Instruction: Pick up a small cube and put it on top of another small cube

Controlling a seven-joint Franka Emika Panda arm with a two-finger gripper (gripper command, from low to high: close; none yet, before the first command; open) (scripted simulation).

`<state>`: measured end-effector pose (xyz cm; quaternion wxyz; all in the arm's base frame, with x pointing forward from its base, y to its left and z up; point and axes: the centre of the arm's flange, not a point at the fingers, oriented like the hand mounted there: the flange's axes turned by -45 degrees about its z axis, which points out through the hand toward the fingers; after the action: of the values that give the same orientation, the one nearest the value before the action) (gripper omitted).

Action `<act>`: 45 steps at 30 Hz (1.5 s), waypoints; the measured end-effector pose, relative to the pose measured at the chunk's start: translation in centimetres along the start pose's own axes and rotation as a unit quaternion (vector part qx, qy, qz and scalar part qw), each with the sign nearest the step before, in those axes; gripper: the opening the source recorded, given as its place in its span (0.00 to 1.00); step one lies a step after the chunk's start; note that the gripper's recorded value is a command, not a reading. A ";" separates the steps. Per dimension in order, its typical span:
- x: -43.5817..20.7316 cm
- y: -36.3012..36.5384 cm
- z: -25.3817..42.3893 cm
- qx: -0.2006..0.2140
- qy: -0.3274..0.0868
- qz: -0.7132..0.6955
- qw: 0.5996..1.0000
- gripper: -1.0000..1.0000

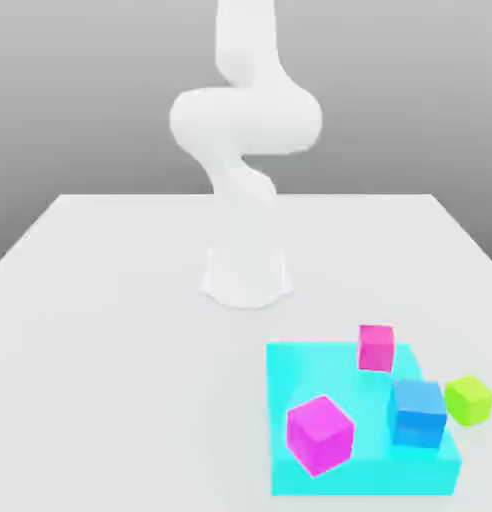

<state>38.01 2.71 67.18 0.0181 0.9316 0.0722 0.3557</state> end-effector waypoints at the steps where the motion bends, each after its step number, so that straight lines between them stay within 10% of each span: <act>1: 0.0 -1.2 2.2 0.006 -0.015 -0.036 0.999 0.50; 12: -7.3 -16.2 21.5 0.109 -0.133 -0.395 0.902 0.50; 26: -30.5 -32.7 33.8 0.300 -0.181 -0.730 0.587 0.50; 30: -34.2 -33.5 37.2 0.307 -0.181 -0.736 0.575 0.50; 31: -34.9 -33.5 37.9 0.307 -0.181 -0.737 0.575 0.00; 45: -28.6 -30.9 33.6 0.289 -0.202 -0.708 0.612 0.00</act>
<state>35.58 29.68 20.62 0.0080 0.5965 0.8026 -0.0042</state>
